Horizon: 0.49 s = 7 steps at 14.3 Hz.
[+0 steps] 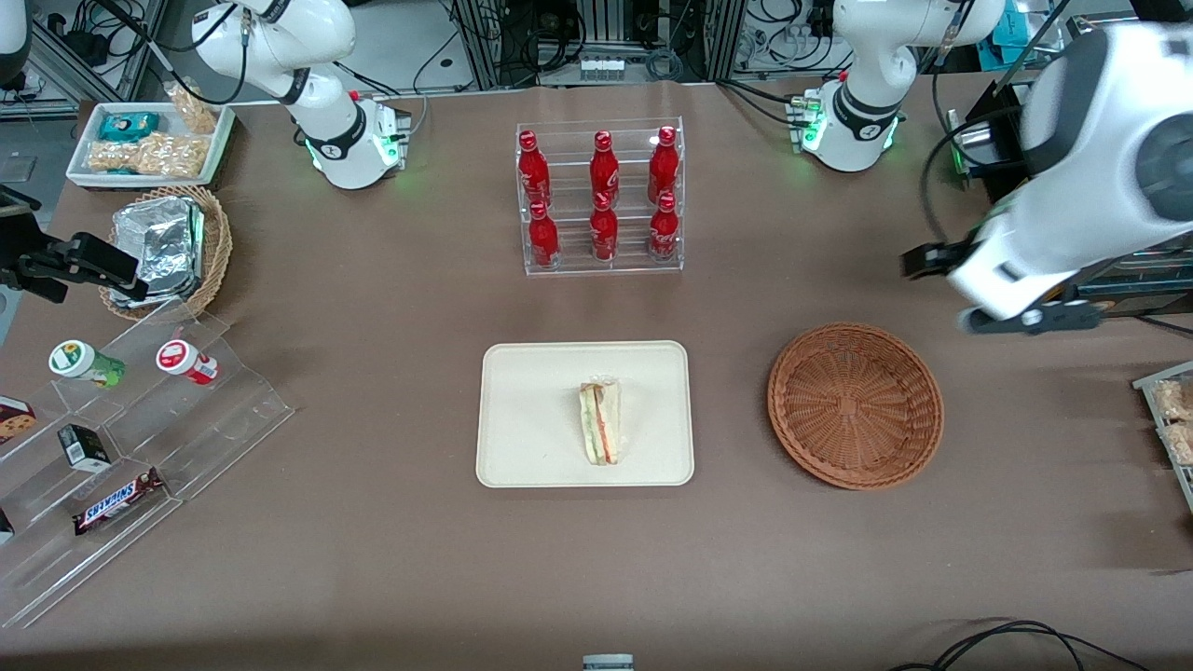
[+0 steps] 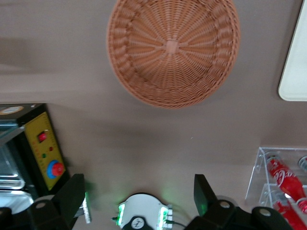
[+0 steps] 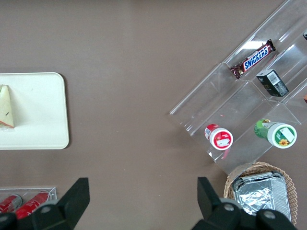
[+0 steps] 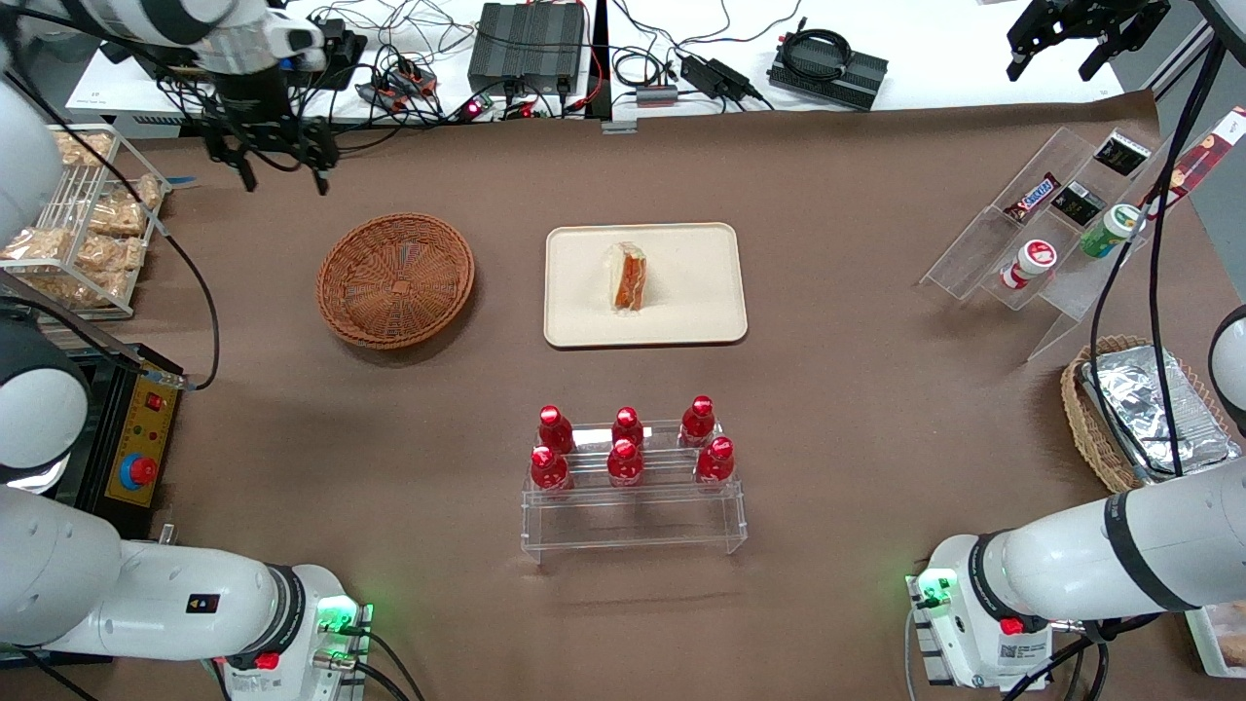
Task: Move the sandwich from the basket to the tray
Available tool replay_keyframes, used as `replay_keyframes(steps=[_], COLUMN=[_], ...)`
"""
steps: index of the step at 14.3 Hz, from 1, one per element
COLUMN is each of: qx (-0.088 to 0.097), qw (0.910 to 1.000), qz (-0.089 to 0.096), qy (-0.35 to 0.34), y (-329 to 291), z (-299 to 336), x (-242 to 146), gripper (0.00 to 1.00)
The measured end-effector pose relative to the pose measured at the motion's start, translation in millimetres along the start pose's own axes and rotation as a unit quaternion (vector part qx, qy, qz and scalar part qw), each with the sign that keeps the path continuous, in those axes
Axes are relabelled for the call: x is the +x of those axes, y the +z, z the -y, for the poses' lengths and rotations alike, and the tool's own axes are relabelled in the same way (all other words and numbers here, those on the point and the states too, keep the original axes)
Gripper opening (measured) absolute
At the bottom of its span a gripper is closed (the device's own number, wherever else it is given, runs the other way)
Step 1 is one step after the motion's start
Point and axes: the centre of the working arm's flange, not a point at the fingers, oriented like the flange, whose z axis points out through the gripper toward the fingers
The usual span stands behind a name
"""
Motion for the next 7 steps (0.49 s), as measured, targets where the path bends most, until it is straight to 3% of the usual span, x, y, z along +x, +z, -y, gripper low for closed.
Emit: replay_keyframes(steps=[7], qx=[-0.040], qw=[0.9967], qz=[-0.065], qy=[-0.030], y=[-57], z=[114], x=[-24], gripper=[1.00])
